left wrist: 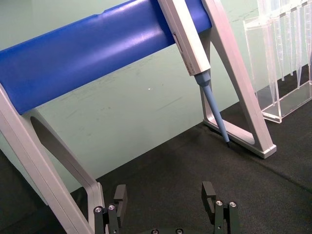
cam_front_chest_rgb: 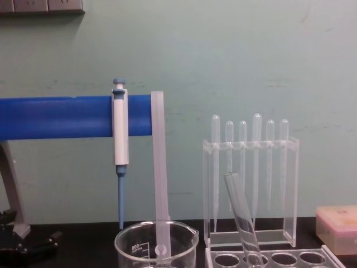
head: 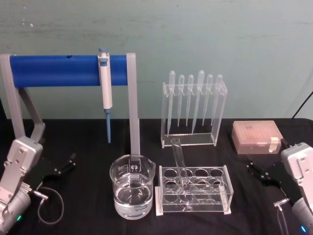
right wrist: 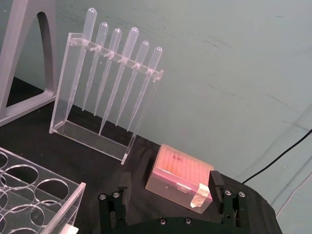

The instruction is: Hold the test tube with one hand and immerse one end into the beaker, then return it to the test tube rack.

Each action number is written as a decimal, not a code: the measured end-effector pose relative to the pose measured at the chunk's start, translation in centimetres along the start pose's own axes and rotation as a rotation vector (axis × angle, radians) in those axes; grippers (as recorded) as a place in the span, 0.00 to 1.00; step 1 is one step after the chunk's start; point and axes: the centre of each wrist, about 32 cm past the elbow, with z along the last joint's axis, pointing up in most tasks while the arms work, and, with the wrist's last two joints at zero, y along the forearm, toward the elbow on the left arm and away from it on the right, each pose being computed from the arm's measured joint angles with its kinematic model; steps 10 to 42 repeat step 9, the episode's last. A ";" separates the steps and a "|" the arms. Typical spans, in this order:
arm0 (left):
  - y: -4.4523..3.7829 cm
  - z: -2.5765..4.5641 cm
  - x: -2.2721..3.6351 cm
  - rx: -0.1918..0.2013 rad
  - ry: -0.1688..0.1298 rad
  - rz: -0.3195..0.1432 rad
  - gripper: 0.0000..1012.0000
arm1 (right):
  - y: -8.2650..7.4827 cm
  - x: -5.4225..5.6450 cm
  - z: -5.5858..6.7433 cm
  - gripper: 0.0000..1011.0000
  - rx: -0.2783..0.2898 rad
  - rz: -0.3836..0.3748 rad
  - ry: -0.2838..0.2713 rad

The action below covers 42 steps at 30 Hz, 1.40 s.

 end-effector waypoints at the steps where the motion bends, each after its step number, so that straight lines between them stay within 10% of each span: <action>1: 0.00 0.00 0.00 0.000 0.000 0.000 0.99 | 0.0 0.0 0.0 0.99 0.000 0.000 0.000; 42: 0.00 0.00 0.00 0.000 0.000 0.000 0.99 | 0.0 0.0 0.0 0.99 0.000 0.001 -0.001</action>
